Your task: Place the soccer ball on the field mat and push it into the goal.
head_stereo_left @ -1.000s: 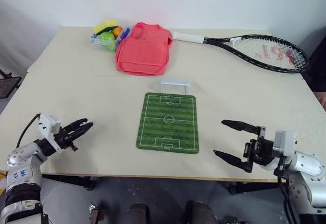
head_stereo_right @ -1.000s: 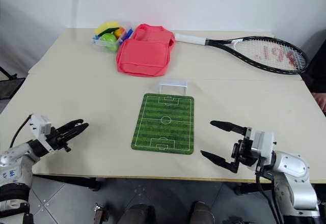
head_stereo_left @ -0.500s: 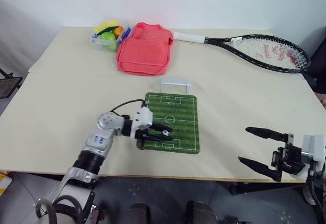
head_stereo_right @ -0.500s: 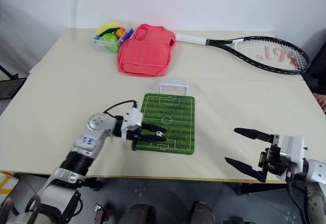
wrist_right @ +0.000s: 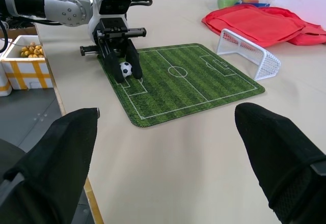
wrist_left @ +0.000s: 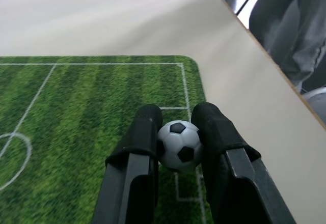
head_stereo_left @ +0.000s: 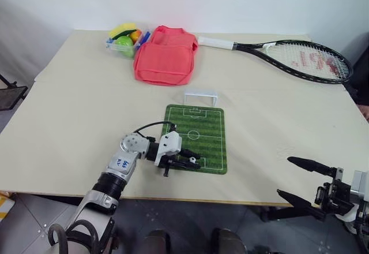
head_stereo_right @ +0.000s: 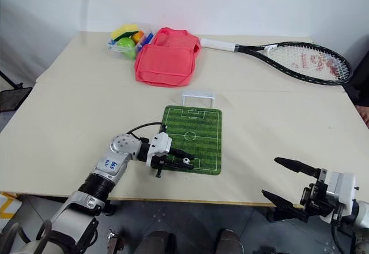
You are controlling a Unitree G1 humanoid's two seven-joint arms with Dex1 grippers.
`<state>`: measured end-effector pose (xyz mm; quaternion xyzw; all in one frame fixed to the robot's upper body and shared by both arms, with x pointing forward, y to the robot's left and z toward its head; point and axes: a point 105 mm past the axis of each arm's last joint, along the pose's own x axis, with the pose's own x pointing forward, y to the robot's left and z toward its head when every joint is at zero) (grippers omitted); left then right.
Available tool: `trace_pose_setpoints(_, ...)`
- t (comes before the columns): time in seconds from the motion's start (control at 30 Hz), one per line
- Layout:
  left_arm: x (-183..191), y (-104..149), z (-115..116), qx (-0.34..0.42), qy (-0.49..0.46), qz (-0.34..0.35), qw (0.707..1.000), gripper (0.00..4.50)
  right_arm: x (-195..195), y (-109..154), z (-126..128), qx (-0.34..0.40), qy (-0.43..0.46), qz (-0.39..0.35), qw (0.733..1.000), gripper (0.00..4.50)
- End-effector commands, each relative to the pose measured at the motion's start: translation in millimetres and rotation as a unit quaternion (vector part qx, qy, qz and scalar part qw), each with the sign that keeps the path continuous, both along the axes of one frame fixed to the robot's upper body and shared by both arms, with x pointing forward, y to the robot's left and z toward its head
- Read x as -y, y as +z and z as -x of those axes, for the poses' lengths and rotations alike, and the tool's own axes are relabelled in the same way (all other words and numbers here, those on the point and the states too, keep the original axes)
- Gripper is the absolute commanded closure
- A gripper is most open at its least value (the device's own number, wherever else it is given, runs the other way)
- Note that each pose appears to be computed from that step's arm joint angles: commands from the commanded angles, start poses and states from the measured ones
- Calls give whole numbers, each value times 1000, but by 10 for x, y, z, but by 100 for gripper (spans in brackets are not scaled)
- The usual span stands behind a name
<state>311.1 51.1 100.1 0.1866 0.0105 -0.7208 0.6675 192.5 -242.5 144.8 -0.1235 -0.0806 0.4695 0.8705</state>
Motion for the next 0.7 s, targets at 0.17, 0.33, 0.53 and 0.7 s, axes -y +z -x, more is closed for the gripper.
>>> trace_pose_setpoints(0.17, 37, 34, -29, 18, 3, 5, 1000, 208, -14, 55, 3, 24, 4, 3, 1000, 0)
trace_pose_setpoints(0.33, 52, 99, -36, 30, 0, 21, 999, 149, -19, 48, -18, 24, 7, 1, 1000, 0)
trace_pose_setpoints(0.53, 13, 241, -28, 41, -3, 50, 998, 149, -32, 29, -41, 22, 12, -1, 1000, 0)
trace_pose_setpoints(0.7, -181, 573, 138, 58, -30, 109, 992, 149, -27, 7, -58, 18, 16, -1, 1000, 0)
